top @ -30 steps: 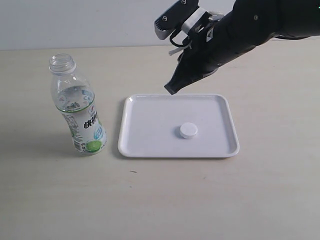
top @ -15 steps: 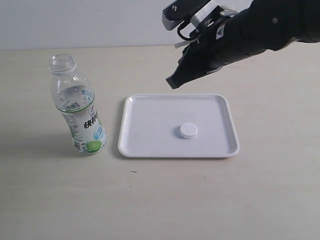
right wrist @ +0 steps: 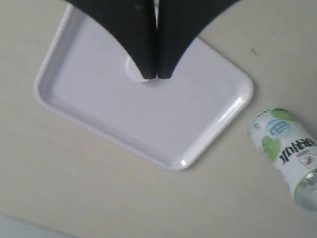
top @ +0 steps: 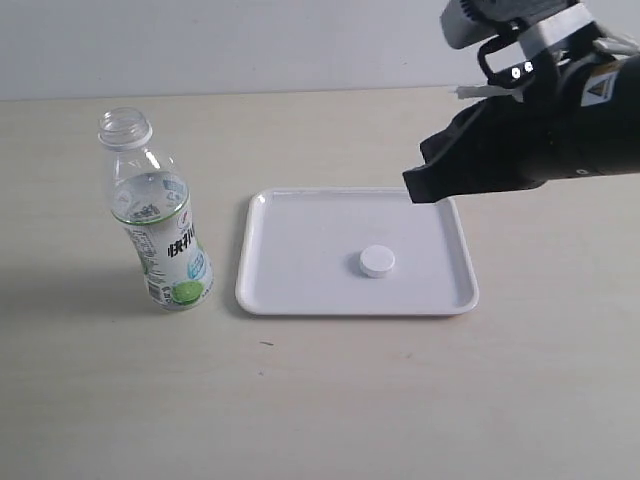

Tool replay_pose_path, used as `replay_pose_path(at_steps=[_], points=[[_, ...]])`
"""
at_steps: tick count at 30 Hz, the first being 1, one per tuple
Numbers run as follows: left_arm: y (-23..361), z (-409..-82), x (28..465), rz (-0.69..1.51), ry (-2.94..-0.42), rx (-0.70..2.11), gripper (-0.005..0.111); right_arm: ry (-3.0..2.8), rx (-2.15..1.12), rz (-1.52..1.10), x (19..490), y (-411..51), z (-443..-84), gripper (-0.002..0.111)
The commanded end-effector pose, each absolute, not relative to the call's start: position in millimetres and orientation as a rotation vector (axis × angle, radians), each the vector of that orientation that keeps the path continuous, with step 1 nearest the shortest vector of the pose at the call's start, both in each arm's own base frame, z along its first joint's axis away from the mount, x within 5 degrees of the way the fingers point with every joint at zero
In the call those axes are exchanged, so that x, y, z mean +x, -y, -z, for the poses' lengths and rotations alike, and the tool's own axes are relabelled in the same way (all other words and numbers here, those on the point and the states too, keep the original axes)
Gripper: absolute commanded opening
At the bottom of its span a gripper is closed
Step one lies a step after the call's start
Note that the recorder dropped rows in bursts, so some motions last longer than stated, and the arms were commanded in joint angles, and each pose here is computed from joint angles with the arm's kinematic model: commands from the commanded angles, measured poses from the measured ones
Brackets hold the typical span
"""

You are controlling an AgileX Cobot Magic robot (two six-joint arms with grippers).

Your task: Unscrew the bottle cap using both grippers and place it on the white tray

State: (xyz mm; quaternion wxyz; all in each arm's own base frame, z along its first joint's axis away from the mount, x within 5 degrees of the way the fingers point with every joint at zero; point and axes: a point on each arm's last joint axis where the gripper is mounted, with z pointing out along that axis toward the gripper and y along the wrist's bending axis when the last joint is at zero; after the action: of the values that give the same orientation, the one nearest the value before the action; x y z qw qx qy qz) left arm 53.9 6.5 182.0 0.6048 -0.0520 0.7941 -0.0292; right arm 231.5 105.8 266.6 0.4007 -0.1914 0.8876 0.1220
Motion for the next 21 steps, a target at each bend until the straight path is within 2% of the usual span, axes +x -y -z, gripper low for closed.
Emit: replay_pose_path(at_steps=[1,5,13,21], points=[[-6.4,-181.6,53.7,0.065,-1.831,-0.112,0.0,-2.247,-0.389,-0.408,218.4,-103.3,-278.9,0.0],[-6.4,-181.6,53.7,0.065,-1.831,-0.112,0.0,-2.188,-0.502,-0.302,219.1,-99.8,-282.7,0.0],[-6.4,-181.6,53.7,0.065,-1.831,-0.112,0.0,-2.126,-0.514,-0.281,211.3,-95.1,-295.6,0.0],[-6.4,-181.6,53.7,0.065,-1.831,-0.112,0.0,-2.063,-0.322,-0.179,209.6,-53.7,-315.2,0.0]])
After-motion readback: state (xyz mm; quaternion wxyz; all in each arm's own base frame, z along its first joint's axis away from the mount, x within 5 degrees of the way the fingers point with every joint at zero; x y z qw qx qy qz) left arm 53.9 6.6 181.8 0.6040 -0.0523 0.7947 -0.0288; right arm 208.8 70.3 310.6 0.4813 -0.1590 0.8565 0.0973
